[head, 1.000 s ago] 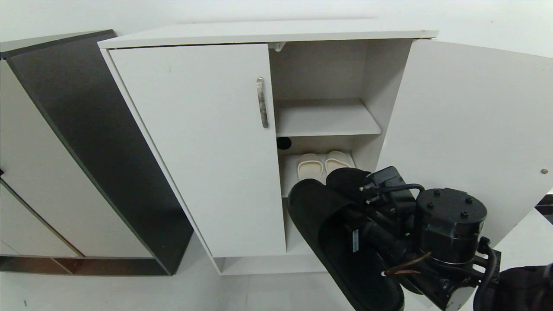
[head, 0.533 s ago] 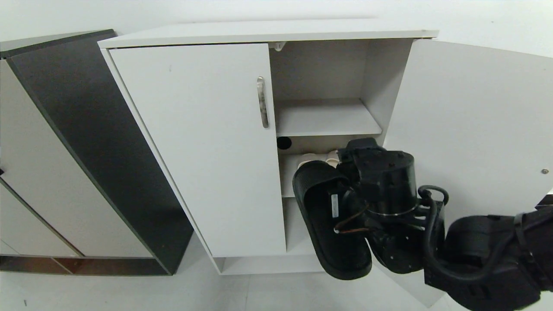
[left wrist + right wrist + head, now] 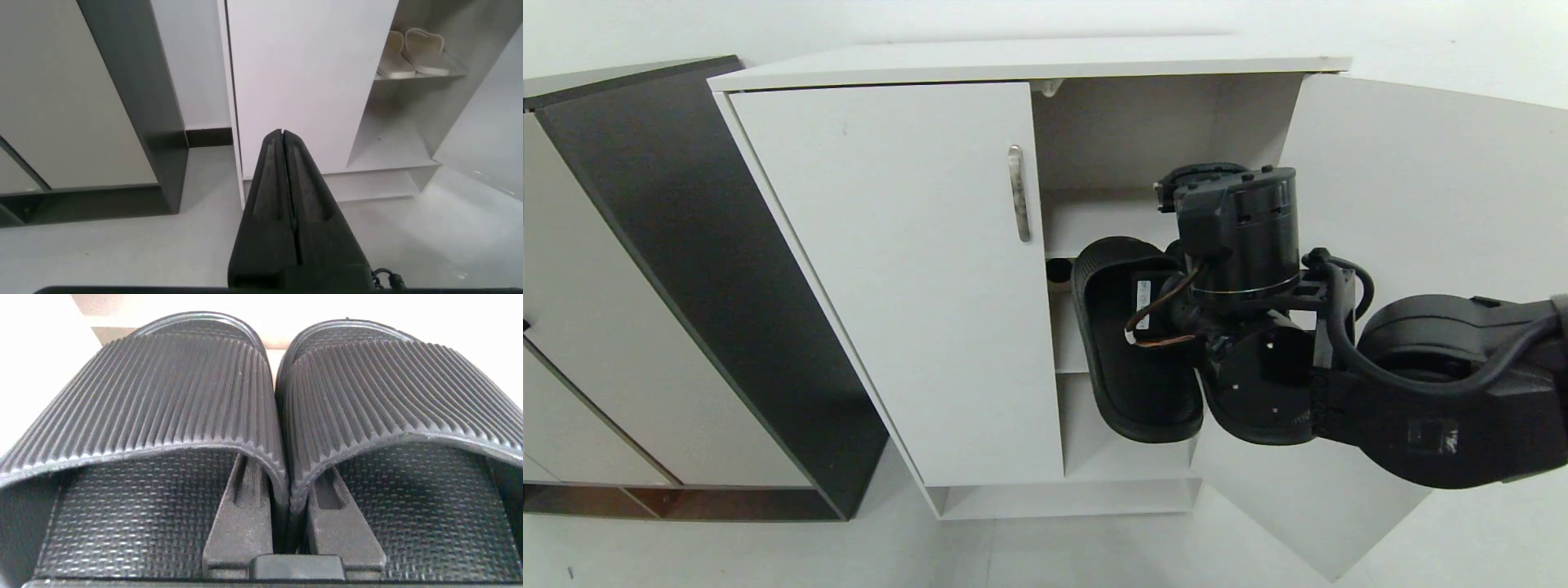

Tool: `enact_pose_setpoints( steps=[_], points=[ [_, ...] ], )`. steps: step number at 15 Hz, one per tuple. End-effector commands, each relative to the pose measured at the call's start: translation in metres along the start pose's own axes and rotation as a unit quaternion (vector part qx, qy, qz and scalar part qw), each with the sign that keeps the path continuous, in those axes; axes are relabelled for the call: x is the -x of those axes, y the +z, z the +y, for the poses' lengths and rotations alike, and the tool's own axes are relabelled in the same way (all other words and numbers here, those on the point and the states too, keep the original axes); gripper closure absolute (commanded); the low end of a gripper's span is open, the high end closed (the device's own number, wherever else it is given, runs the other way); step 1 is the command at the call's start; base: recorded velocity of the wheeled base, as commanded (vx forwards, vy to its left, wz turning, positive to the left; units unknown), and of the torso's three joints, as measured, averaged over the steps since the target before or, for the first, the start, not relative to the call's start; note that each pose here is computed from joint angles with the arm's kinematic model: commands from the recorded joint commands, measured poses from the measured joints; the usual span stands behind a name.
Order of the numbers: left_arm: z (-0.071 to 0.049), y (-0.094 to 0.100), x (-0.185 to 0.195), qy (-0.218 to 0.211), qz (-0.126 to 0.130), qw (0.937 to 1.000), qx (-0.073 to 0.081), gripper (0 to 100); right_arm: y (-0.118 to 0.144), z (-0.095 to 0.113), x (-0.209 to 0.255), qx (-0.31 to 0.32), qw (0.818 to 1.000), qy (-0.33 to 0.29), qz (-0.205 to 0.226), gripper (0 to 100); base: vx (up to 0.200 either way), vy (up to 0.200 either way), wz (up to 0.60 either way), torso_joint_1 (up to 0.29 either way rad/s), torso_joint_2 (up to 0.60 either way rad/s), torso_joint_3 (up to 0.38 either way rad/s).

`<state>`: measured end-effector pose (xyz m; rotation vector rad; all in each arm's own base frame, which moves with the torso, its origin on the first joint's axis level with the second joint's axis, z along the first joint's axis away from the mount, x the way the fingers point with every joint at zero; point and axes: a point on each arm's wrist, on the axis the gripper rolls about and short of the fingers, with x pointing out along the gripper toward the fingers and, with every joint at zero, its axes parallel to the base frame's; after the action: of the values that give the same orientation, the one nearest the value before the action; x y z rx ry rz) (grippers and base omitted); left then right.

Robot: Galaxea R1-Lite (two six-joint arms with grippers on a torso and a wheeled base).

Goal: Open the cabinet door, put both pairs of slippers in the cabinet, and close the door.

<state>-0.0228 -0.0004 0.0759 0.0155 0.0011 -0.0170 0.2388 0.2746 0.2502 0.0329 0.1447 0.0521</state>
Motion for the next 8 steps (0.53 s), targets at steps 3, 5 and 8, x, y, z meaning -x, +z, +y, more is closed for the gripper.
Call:
enact_pose_setpoints(
  steps=[3, 5, 8],
  points=[
    [0.0, -0.0001, 0.0, -0.001, 0.0, 1.0, 0.0, 100, -0.0041, 0.0, -0.0024, 0.003, 1.0, -0.003, 0.004, 100, 0.0, 0.0, 0.0, 0.0, 0.0, 0.0],
    [0.0, -0.0001, 0.0, -0.001, 0.0, 1.0, -0.001, 100, -0.0058, 0.0005, -0.0017, 0.007, 1.0, -0.001, 0.006, 100, 0.0, 0.0, 0.0, 0.0, 0.0, 0.0],
    [0.0, 0.0, -0.0001, -0.001, 0.001, 1.0, -0.001, 100, -0.0086, 0.0003, -0.0042, 0.01, 1.0, -0.004, 0.008, 100, 0.2, 0.0, 0.0, -0.002, 0.0, 0.002]
  ],
)
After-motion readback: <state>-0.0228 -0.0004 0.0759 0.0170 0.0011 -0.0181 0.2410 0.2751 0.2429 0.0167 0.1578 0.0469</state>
